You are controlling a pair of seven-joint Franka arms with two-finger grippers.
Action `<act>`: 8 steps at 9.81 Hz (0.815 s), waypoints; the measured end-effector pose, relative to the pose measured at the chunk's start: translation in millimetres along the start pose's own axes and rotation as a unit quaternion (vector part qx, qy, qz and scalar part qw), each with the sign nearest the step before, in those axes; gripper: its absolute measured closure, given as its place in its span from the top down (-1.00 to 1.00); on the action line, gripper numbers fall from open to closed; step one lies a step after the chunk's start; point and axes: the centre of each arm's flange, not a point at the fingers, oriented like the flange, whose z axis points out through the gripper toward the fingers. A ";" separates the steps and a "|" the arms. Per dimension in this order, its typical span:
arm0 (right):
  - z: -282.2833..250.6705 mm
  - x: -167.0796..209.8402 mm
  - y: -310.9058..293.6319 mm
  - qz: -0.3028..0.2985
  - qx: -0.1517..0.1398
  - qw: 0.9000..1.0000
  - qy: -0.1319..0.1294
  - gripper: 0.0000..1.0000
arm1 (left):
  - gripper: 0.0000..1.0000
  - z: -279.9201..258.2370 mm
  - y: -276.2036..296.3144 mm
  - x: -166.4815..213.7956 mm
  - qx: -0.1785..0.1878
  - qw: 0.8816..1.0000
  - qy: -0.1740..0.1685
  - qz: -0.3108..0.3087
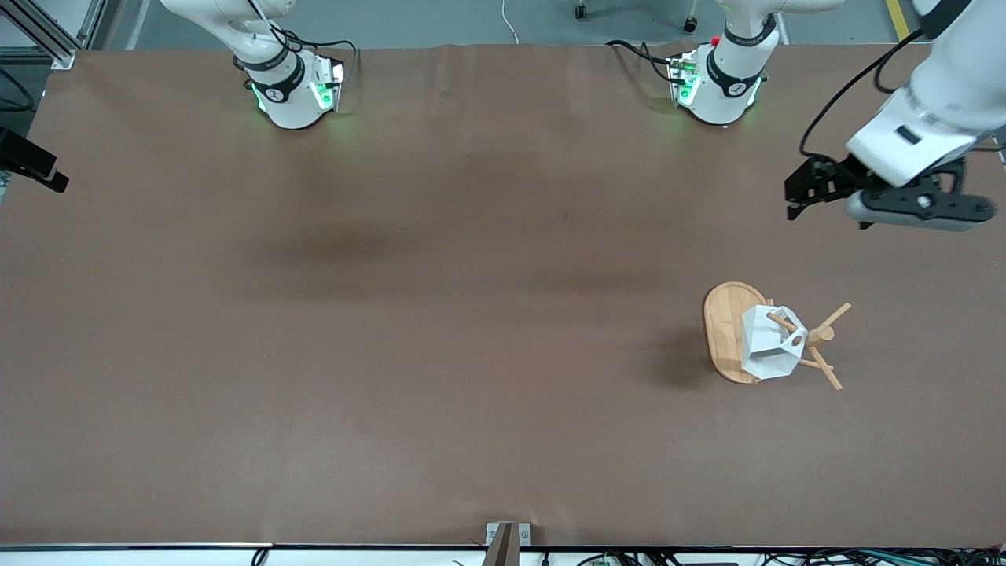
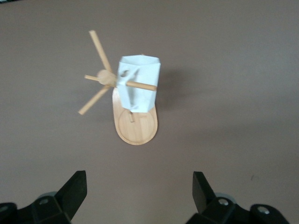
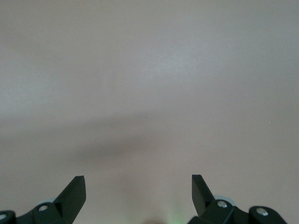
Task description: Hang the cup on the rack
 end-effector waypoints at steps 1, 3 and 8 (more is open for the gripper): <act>0.2 0.2 -0.2 0.000 0.000 1.000 0.000 1.00 | 1.00 -7.2 -8.7 -0.3 0.001 1.000 0.000 -0.002; -0.1 0.3 0.0 0.000 0.000 1.000 0.001 1.00 | 1.00 -10.5 -1.4 -7.6 0.002 1.000 -0.030 0.004; -0.8 0.2 -1.3 -0.001 0.000 1.000 0.001 1.00 | 1.00 -8.9 -1.6 -13.1 0.004 0.999 -0.046 -0.003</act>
